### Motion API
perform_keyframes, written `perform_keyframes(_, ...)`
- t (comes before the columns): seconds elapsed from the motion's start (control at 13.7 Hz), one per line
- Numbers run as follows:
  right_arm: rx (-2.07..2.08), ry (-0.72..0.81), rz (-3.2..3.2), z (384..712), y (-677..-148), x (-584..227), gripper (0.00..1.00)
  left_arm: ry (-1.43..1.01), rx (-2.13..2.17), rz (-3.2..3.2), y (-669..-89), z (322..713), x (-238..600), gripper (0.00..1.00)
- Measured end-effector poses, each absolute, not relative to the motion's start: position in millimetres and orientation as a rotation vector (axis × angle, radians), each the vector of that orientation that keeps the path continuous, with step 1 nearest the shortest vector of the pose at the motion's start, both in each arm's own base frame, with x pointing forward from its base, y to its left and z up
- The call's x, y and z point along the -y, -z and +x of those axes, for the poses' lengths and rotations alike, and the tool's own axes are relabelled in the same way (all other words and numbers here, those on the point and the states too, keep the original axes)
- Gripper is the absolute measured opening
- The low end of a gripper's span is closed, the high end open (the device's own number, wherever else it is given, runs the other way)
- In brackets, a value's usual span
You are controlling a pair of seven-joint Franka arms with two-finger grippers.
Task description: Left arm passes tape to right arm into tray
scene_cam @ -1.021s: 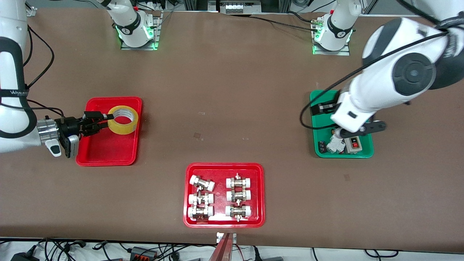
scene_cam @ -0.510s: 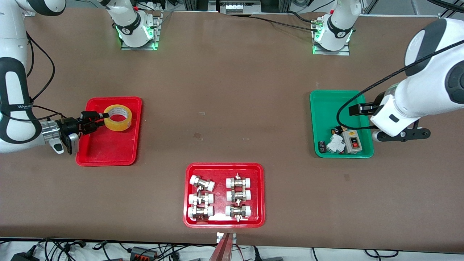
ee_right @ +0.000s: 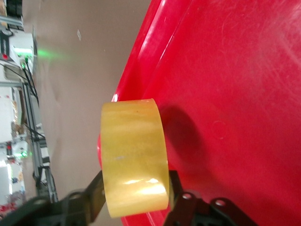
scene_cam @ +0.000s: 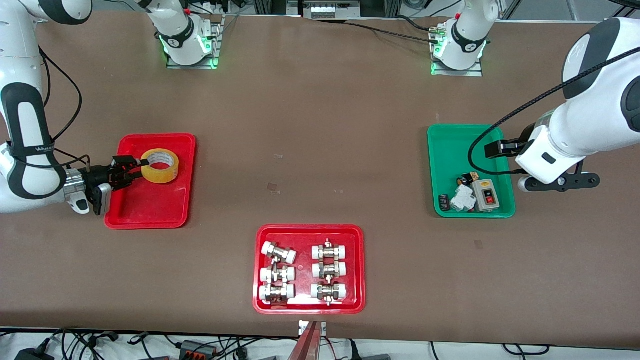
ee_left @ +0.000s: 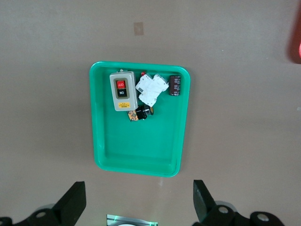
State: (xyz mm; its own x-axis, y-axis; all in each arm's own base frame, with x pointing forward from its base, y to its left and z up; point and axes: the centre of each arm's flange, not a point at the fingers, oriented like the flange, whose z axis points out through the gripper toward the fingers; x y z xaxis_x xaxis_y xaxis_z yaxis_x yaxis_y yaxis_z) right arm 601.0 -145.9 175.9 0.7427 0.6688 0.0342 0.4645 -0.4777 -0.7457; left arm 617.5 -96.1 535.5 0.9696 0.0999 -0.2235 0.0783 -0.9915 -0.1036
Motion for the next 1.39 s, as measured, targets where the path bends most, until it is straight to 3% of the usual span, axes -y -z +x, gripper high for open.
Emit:
perform_keyframes(0.29,1.068,-0.337,-2.218,613.8,-177.8,145.2,1.0,-0.312,0.18,-3.023,-527.7,614.3,72.2,1.0)
perform_keyframes(0.51,1.265,-0.349,-2.281,638.7,-218.5,118.8,1.0,-0.29,0.187,-3.025,-531.2,613.9,63.4,1.0)
perform_keyframes(0.8,1.376,-0.359,-2.462,658.0,-321.2,55.5,1.0,-0.226,0.195,-3.009,-541.3,615.5,47.0,1.0)
perform_keyframes(1.39,0.687,-0.316,-2.918,606.6,-518.3,-1.4,1.0,-0.211,0.136,-3.099,-546.9,582.9,32.4,1.0)
